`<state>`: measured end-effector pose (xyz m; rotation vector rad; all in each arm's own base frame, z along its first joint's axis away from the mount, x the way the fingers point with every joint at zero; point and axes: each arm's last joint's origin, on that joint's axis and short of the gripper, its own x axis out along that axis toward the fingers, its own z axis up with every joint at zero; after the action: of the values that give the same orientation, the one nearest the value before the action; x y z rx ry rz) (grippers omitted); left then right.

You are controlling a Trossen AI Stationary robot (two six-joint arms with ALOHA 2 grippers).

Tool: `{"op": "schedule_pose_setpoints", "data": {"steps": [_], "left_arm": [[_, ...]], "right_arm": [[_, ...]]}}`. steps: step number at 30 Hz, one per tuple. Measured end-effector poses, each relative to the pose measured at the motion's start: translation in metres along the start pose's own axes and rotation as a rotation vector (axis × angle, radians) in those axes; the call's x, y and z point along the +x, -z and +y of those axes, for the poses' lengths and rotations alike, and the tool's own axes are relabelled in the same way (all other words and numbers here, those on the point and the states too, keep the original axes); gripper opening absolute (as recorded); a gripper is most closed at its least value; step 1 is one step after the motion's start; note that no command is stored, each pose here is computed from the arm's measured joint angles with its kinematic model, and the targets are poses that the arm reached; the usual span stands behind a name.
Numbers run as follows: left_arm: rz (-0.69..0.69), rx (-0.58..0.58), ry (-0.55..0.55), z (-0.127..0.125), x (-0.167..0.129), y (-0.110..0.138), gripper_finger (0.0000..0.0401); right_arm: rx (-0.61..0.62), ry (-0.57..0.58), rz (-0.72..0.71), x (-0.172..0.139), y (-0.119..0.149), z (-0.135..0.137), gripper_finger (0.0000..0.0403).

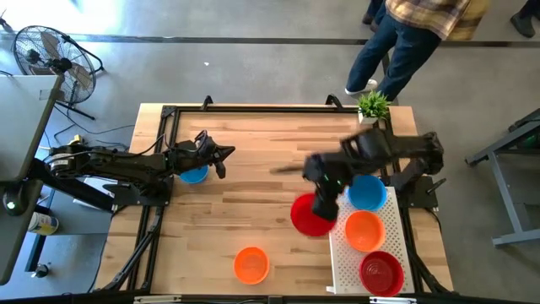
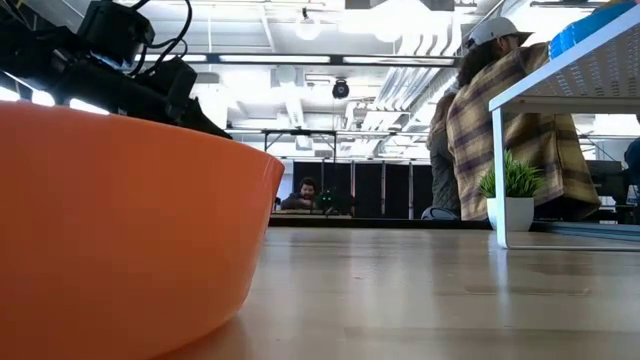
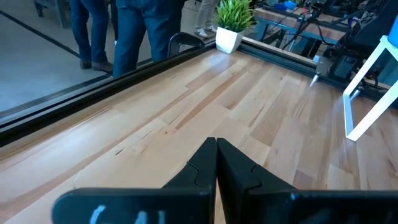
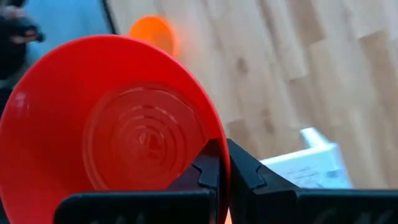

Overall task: Pick & Place Mini bowls
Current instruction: Stack the red bowl on top of the other red bowl on the shelf

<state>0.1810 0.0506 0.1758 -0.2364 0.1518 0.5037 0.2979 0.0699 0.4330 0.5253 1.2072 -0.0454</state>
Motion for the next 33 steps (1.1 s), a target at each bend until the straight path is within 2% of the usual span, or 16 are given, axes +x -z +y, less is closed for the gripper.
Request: {"op": "schedule_pose_setpoints", "data": {"steps": [7,15,19,24,33], "left_arm": [[-0.001,0.000,0.000,0.000,0.000,0.000,0.0001],[0.001,0.000,0.003,0.000,0.000,0.000,0.0001],[0.001,0.000,0.005,0.000,0.000,0.000,0.0001],[0.003,0.001,0.005,0.000,0.000,0.000,0.0001],[0.009,0.005,0.003,0.000,0.000,0.001,0.0001]], "right_arm": [[0.003,-0.029,0.030,-0.002,0.052,0.048,0.0002],[0.022,-0.028,-0.015,-0.018,0.117,0.079,0.0001],[0.046,0.006,-0.010,-0.018,0.148,0.076,0.0001],[0.084,0.067,0.064,-0.009,0.183,0.062,0.0001],[0.044,0.114,0.079,0.000,0.223,0.047,0.0001]]}}
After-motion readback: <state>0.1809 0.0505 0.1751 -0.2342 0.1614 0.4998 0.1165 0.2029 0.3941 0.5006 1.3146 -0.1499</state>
